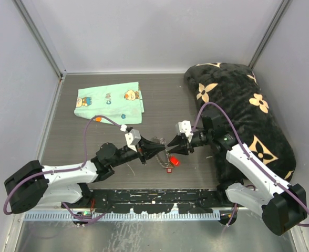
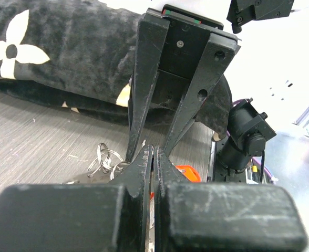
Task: Remove the keys from the keyring
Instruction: Remove the key from the keyring.
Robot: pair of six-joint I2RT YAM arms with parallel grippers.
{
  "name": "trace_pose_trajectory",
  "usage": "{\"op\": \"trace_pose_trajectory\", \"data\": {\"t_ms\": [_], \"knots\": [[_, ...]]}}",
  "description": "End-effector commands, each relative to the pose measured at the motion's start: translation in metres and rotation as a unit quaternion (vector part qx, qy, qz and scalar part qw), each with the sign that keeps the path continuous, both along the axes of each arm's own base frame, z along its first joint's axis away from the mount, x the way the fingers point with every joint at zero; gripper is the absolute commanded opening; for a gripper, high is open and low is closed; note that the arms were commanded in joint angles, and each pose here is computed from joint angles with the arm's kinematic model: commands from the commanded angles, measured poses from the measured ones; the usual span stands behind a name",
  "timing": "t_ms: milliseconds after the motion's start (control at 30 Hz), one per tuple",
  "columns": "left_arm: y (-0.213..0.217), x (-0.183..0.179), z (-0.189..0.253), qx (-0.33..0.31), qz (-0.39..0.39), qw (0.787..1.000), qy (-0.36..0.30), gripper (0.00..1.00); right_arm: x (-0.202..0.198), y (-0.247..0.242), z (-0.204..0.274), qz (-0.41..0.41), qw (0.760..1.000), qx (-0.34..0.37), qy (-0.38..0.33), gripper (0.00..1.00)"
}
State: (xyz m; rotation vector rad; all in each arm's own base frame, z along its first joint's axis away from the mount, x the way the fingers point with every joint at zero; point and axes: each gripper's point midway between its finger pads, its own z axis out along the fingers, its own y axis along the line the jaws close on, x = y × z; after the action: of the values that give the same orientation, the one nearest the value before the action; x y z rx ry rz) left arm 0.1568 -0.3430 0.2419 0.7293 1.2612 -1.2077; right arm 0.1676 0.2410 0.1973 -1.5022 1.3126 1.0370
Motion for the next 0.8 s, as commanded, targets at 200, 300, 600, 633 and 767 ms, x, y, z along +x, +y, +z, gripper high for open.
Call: {"op": "trace_pose_trajectory", "data": {"t_ms": [200,300,600,633,767], "knots": [[0.002,-0.001,0.057,-0.085,0.004,0.995,-0.046,0.0,-0.01,0.004,0.015,0.032,0.999,0.03,-0.014,0.43],[0.001,-0.002,0.058,-0.085,0.003,0.995,-0.047,0.0,-0.002,0.004,0.012,0.01,1.0,0.024,-0.012,0.4],[0.0,-0.004,0.06,-0.089,-0.001,0.995,-0.048,0.0,0.003,0.004,0.011,-0.004,1.0,0.022,-0.009,0.31],[0.0,-0.003,0.06,-0.089,-0.001,0.995,-0.049,0.0,0.001,0.004,0.011,0.001,1.0,0.024,-0.006,0.31],[0.001,-0.003,0.062,-0.091,0.002,0.994,-0.052,0.0,-0.01,0.005,0.013,0.03,0.999,0.036,-0.001,0.34]]}}
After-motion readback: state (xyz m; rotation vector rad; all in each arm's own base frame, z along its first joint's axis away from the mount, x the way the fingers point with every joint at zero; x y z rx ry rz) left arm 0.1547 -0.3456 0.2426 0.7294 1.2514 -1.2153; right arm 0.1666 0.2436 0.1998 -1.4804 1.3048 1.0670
